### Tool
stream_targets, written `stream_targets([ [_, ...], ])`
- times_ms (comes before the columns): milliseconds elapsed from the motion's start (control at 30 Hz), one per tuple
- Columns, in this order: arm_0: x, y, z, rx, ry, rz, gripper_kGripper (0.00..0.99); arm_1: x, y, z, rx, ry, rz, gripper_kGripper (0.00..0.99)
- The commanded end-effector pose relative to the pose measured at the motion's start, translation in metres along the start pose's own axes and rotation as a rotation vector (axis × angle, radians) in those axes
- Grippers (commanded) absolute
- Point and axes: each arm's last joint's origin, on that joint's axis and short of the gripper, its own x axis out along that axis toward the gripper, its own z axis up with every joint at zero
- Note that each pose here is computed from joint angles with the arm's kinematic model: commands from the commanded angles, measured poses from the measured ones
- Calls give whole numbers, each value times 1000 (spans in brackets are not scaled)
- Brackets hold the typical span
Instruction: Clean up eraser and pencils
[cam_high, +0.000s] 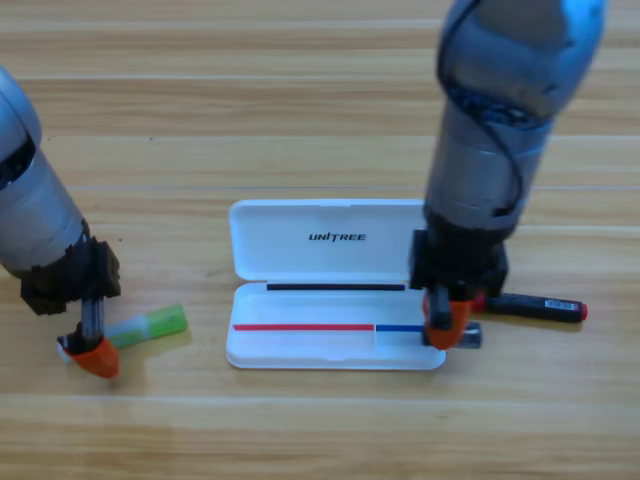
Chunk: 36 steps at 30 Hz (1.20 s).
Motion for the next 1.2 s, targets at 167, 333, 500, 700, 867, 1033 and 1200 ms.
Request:
stream_targets([
  [167,23,2,-7,-27,49,-5,917,51,-8,40,-60,96,-11,11],
  [333,28,4,-7,-31,43,15,917,53,-13,46,-64,87,-22,12],
  [500,34,5,-5,-31,41,19,917,57,-17,48,-61,85,-25,14],
  [700,40,6,-5,-33,42,32,900,61,-19,49,-61,92,-21,21],
  [867,46,6,-4,-32,49,28,868,66,-21,49,-60,103,-22,21],
  [1033,48,6,-3,-32,53,27,834,66,-23,47,-56,108,-24,23],
  [1200,48,7,-3,-31,53,31,807,66,-24,45,-53,116,-28,23],
])
